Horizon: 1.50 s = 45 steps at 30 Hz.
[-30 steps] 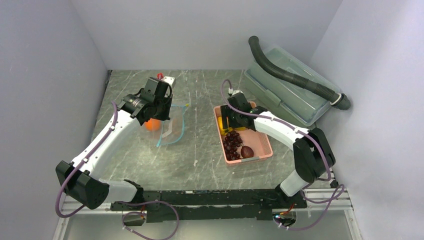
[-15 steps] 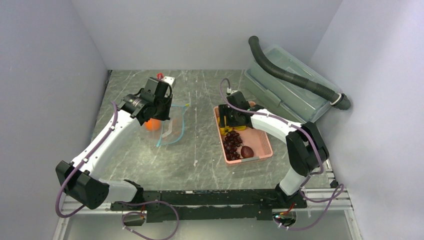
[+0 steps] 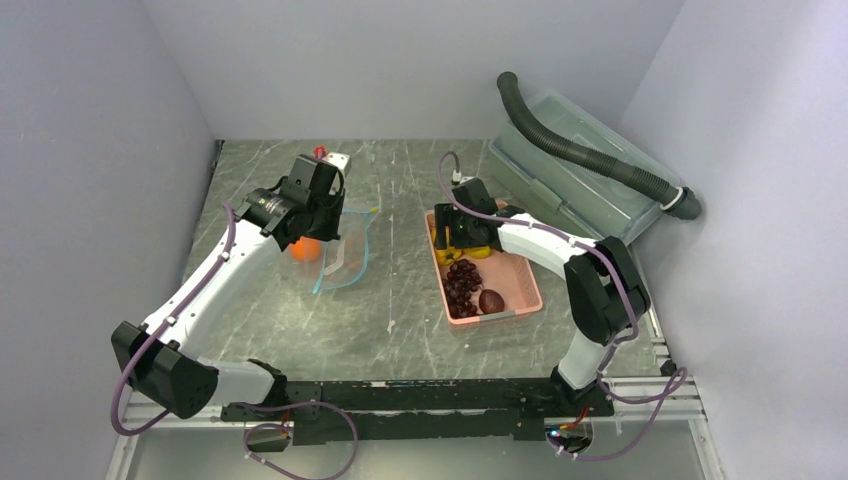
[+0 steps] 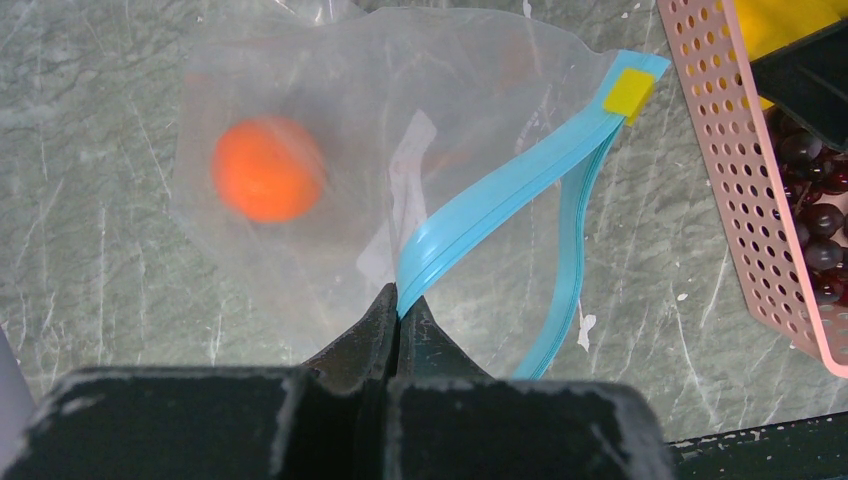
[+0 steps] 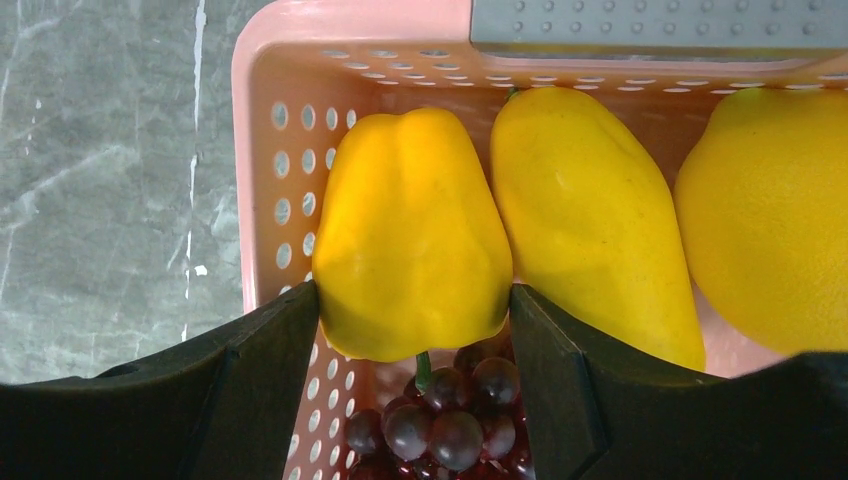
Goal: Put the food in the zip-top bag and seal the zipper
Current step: Pick up the fake vegetable from the bin.
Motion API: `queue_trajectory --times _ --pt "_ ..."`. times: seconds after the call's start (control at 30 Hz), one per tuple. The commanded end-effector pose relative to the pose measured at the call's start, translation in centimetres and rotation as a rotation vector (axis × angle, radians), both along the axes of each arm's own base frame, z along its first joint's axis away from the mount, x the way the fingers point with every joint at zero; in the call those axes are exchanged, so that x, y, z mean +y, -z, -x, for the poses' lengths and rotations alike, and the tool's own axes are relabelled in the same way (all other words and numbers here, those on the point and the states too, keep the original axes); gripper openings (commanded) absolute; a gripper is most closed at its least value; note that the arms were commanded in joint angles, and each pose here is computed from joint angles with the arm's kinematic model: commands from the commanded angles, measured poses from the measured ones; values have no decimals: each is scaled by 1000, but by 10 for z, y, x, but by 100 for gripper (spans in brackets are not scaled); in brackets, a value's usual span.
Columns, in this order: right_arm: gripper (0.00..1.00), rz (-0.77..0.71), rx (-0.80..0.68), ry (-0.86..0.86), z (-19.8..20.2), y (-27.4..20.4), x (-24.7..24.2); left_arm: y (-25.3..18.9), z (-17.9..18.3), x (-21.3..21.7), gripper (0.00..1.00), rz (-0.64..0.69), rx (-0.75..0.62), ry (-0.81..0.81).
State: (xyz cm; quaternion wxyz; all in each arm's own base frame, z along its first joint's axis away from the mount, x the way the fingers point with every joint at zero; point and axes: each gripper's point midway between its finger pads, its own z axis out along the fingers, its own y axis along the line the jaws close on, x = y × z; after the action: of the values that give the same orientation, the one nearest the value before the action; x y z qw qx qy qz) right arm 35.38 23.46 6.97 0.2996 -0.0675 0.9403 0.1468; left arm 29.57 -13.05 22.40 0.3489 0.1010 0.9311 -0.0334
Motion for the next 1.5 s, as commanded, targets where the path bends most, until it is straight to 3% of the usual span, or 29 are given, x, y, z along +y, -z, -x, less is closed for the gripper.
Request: queue_trajectory --times 0.0,0.33,0.47,0.6,0.73,1.23,1.47 --pt "73 5 36 0 1 14 2 -3 -6 -3 0 10 -22 0" --pt "79 -15 49 -10 5 15 5 -3 -5 -3 0 12 -21 2" --pt "75 -15 50 -9 5 14 5 -3 -5 -3 0 15 -22 3" --pt "59 -18 37 -3 4 8 4 -4 -5 -3 0 15 -24 2" --pt "49 -11 4 12 2 -5 0 -4 -5 -4 0 18 -24 3" --pt "47 -34 -131 53 8 -69 -18 -4 -5 -3 0 17 -25 1" --pt "47 -127 -198 -10 25 -108 -9 -5 -4 -3 0 17 -27 0"
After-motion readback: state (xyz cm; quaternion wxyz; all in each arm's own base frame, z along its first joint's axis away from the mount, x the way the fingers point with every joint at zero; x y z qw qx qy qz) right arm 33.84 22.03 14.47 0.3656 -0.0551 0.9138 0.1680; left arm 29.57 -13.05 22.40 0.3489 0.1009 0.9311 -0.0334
